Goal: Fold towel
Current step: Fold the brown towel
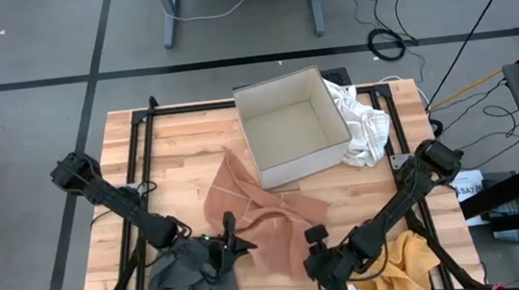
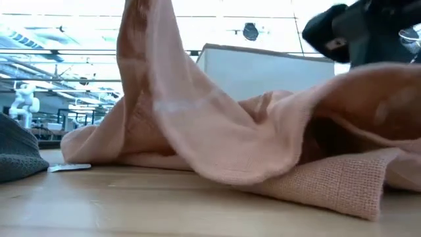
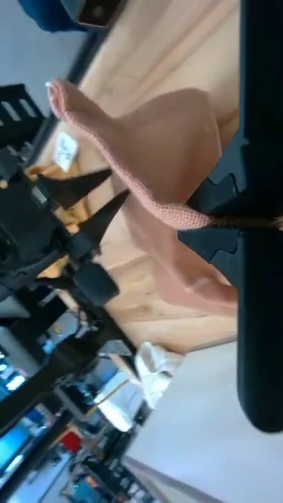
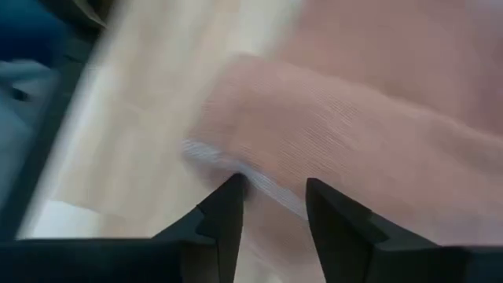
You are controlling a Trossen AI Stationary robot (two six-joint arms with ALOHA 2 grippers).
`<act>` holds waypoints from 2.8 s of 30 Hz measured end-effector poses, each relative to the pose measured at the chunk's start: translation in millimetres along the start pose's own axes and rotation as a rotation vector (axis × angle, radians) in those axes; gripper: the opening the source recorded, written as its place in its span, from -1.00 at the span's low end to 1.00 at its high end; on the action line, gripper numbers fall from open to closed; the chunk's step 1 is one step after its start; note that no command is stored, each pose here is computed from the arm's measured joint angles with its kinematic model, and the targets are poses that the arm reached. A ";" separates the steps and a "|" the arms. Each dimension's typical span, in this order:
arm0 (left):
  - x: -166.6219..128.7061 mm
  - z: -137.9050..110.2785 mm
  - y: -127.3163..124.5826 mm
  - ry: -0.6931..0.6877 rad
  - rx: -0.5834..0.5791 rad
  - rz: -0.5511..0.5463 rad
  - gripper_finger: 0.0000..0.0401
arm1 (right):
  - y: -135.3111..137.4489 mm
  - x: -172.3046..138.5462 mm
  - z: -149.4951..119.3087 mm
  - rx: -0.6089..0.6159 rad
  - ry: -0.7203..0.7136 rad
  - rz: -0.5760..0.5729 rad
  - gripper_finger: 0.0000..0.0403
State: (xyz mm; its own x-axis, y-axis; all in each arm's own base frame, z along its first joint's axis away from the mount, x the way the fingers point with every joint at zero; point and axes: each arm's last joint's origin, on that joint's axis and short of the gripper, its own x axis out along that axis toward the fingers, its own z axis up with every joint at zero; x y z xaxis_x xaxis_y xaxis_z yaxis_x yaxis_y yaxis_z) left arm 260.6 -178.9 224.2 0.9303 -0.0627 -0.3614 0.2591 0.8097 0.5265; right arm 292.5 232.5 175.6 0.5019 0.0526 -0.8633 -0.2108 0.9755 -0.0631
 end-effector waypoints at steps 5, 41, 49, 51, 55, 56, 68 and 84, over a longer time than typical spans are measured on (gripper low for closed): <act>-5.3 -9.3 -5.7 0.117 0.021 0.023 -1.00 | -4.0 -3.0 -17.6 0.042 0.160 -0.076 -0.46; -29.3 45.6 74.1 0.029 0.106 0.582 -1.00 | 46.9 23.1 -18.6 0.255 -0.259 -0.236 -0.11; -31.3 66.0 106.3 0.039 0.162 0.655 -1.00 | 45.1 24.1 -17.5 0.217 -0.255 -0.242 -0.18; -33.7 74.1 111.3 -0.002 0.160 0.645 -1.00 | 44.8 24.4 -16.1 0.193 -0.258 -0.239 -0.19; -39.8 90.0 124.7 -0.067 0.146 0.652 -1.00 | 46.8 23.8 -11.9 0.117 -0.285 -0.231 -0.21; -41.0 92.4 127.2 -0.070 0.148 0.658 -1.00 | 45.8 24.1 -11.6 0.113 -0.285 -0.239 -0.21; -10.1 60.8 130.4 0.183 0.215 0.592 -1.00 | 8.7 34.1 -5.1 0.128 -0.232 -0.418 -0.21; -1.2 45.7 134.3 0.502 0.411 0.723 -1.00 | 6.6 39.1 8.6 0.136 -0.224 -0.192 -0.21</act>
State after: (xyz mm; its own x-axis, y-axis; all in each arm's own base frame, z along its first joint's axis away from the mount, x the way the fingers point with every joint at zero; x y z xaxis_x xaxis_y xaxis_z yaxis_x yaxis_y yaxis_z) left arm 306.2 -96.7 330.5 0.7064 0.7032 -0.0814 -0.1722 0.2822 0.9438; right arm 317.9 242.9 145.7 0.6970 -0.1044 -0.7095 0.0126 0.9910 -0.1335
